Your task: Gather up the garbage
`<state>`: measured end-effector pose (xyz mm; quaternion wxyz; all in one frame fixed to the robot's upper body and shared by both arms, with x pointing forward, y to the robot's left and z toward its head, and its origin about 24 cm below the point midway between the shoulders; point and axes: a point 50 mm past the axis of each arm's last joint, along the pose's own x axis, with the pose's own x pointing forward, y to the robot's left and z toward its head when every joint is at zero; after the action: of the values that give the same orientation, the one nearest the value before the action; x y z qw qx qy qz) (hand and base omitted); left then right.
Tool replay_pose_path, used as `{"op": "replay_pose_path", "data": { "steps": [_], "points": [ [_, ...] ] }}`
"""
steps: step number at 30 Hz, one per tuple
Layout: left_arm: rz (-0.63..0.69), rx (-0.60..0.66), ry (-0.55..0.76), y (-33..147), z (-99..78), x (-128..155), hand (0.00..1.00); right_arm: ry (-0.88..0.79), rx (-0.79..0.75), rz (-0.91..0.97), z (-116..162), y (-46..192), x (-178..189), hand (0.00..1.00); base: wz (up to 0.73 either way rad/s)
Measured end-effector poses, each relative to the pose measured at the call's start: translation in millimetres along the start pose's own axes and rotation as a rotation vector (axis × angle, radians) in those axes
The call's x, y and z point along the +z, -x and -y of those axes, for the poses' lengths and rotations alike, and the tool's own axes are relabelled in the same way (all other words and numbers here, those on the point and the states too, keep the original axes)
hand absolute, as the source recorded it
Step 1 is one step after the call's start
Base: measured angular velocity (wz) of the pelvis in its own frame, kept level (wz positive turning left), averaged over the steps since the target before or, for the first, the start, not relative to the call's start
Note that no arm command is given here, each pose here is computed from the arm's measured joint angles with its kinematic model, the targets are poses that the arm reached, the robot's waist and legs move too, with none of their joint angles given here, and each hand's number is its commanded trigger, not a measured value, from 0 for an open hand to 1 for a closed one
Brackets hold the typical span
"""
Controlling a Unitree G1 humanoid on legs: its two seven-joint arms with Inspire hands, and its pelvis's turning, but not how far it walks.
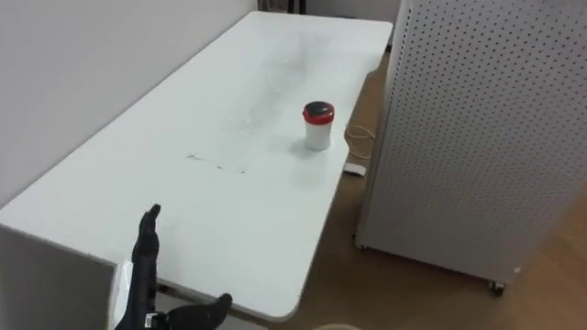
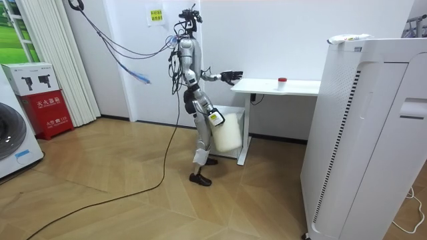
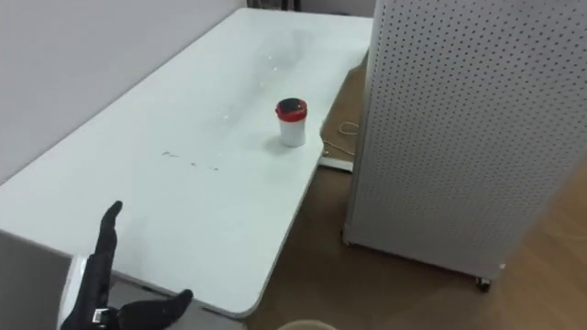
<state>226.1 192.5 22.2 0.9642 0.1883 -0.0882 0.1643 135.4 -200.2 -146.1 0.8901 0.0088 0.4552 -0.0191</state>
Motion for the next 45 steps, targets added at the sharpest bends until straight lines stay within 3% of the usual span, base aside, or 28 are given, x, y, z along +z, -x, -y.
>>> {"op": "replay_pose_path", "data": {
  "steps": [2, 6, 10, 14, 23, 45],
  "points": [
    [0.131, 0.074, 0.059, -16.2, -4.7, 30, 0.0, 0.017, 0.04, -0.001, -2, 0, 0, 1.0, -0.52],
    [0.257, 0.125, 0.125, -23.8, -9.4, 55, 0.0, 0.015, 0.066, 0.016, -4, 0, 2, 1.0, -0.48],
    [0.238, 0.127, 0.149, -21.3, -9.2, 53, 0.0, 0.005, 0.046, 0.023, -1, 0, 3, 1.0, -0.04],
    [0.229, 0.065, 0.171, -16.7, 3.2, 54, 0.0, -0.004, 0.006, 0.043, 9, -1, 11, 1.0, 0.18],
    [0.21, -0.066, 0.182, -10.8, 22.8, 59, 0.0, 0.03, 0.027, 0.055, 3, -3, 15, 1.0, 0.09],
    [0.132, -0.092, 0.191, -1.1, 26.7, 45, 0.0, 0.109, 0.062, 0.078, -4, -2, 18, 1.0, -0.03]
  ]
}}
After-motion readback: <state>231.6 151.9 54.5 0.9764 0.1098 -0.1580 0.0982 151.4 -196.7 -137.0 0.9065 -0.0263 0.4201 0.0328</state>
